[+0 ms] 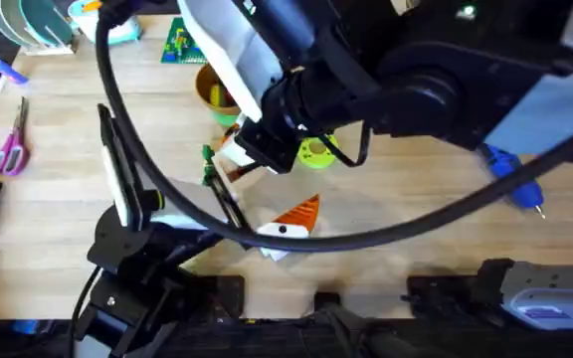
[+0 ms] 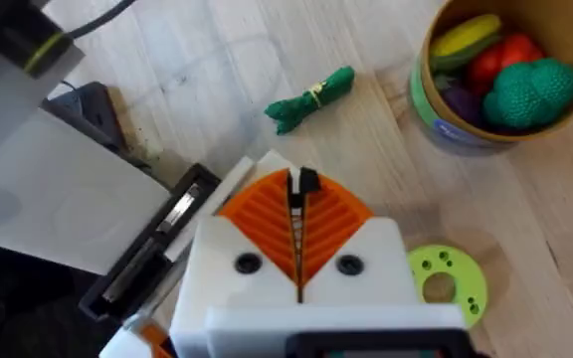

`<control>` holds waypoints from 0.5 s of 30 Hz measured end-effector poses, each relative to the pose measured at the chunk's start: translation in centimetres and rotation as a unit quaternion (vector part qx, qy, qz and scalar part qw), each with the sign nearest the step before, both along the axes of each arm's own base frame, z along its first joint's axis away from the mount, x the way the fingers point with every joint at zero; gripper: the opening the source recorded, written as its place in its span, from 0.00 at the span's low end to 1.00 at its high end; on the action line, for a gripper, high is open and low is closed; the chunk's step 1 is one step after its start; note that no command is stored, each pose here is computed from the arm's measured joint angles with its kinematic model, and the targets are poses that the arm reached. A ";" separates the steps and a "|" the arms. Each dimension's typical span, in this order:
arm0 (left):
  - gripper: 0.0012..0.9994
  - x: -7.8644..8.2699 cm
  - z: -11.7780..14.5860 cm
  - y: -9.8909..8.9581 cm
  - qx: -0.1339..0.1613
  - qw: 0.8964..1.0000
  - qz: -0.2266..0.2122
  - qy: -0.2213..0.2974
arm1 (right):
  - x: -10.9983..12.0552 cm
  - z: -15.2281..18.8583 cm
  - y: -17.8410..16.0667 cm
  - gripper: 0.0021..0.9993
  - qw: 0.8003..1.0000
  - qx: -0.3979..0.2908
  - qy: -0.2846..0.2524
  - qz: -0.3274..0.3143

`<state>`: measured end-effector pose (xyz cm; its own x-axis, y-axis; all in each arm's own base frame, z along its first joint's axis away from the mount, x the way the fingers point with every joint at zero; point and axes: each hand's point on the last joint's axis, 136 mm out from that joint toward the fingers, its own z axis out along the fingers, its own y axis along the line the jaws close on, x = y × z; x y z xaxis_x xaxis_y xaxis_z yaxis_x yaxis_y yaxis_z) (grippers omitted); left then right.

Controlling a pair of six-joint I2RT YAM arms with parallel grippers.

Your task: Pick up the gripper from the table and insert it into the empty holder that is missing its gripper. Then pick up a screw, insert it into the mounting hole, and use the screwdriver to tighten it. Finally, clean up the table by picking up the vegetable and placing it into the bucket.

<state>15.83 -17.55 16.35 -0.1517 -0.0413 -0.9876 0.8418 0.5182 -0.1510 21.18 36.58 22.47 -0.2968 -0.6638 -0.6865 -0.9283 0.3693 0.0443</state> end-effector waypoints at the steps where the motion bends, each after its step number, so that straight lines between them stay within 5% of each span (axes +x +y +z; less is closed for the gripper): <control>1: 0.99 0.0 0.0 0.0 0.000 1.000 0.000 0.000 | 0.0 0.0 0.0 0.00 1.000 0.000 0.000 0.000; 15: 0.99 0.0 0.0 0.0 -0.002 1.000 0.001 0.005 | -0.1 -1.5 0.6 0.00 1.000 -0.009 0.020 0.007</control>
